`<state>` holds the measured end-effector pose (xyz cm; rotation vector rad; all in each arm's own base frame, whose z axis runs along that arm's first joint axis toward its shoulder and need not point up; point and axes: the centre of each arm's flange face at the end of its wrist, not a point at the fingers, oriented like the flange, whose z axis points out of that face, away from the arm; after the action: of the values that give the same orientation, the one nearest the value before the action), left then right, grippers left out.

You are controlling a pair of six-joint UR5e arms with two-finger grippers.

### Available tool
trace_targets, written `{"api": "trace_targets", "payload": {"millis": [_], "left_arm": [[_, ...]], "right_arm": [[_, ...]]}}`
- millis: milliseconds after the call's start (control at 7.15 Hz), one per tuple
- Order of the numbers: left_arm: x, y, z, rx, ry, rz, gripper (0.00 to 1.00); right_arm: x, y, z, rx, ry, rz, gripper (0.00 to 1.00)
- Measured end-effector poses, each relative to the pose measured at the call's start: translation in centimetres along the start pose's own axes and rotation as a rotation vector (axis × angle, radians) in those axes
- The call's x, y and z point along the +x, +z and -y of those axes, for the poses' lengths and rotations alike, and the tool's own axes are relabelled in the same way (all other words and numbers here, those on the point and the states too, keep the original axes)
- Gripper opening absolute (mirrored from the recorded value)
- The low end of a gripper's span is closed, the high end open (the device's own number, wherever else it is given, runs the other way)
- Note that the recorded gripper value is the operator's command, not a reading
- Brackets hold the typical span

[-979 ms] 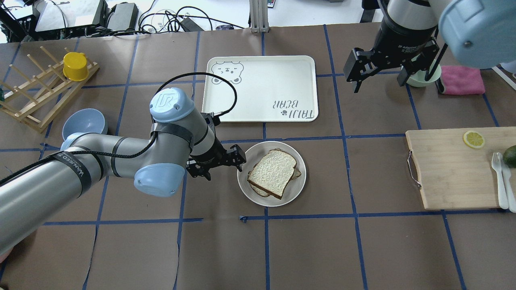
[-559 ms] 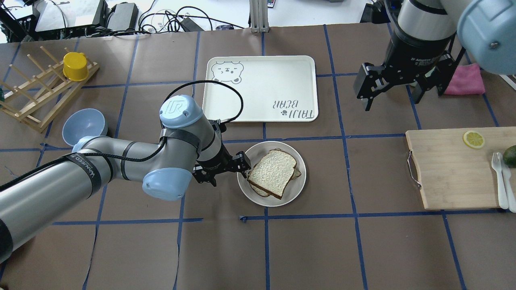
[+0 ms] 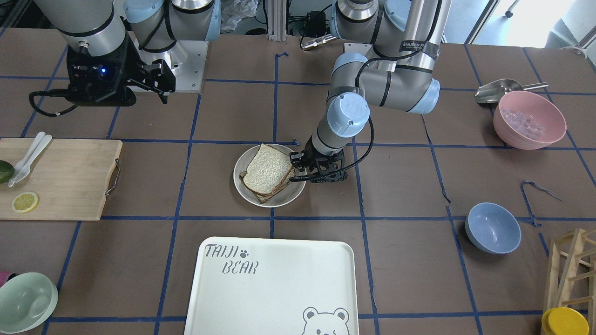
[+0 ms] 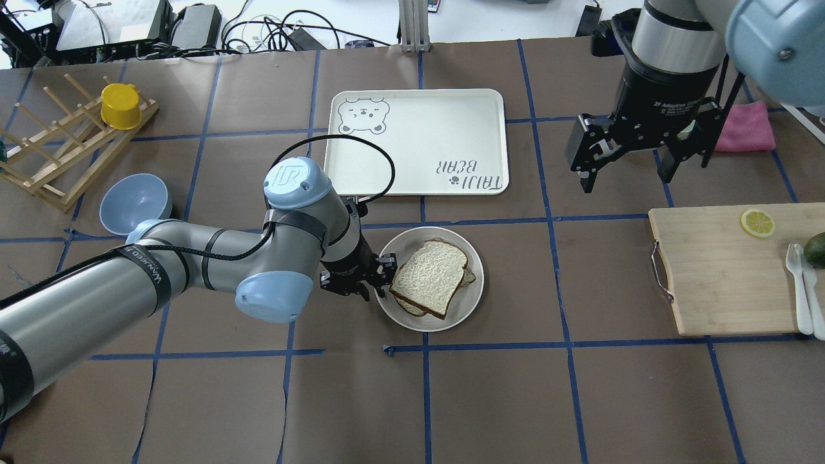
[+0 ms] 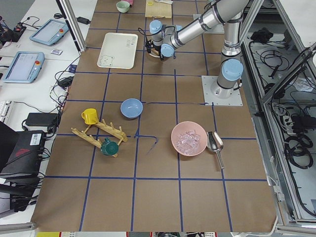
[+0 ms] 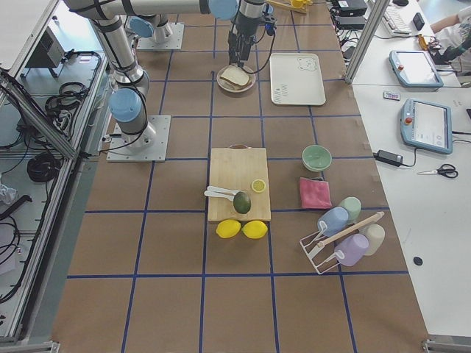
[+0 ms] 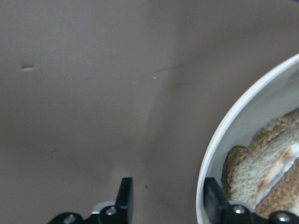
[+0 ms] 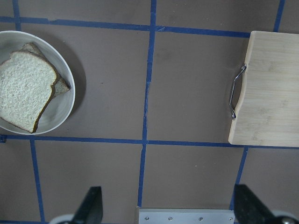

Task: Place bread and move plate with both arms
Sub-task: 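Lower the left gripper to the plate rim and grip it, then slide the plate with the left gripper onto the cream tray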

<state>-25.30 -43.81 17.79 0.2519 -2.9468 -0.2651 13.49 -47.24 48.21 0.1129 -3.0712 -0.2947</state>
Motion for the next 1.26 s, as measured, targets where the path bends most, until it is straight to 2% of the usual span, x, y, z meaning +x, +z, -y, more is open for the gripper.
{"api": "trace_targets", "payload": {"millis": [420,699,979,1259], "left_arm": [[0.2,-1.8,-0.2,0.041,0.032,-0.009,0.0],[-0.3,-3.1,0.3,0.077,0.049,-0.024,0.0],[-1.5,-4.2,1.7,0.081,0.012,-0.098,0.0],[-1.4,-6.2,4.1,0.082,-0.026,-0.183,0.0]], "right_arm": [[-0.1,-1.4,-0.8,0.015,-0.006,0.001,1.0],[-0.4,-1.7,-0.3,0.045,0.0,0.026,1.0],[-0.5,-2.8,0.0,0.113,0.008,0.035,1.0],[-1.0,-2.5,0.5,0.116,0.006,0.078,1.0]]}}
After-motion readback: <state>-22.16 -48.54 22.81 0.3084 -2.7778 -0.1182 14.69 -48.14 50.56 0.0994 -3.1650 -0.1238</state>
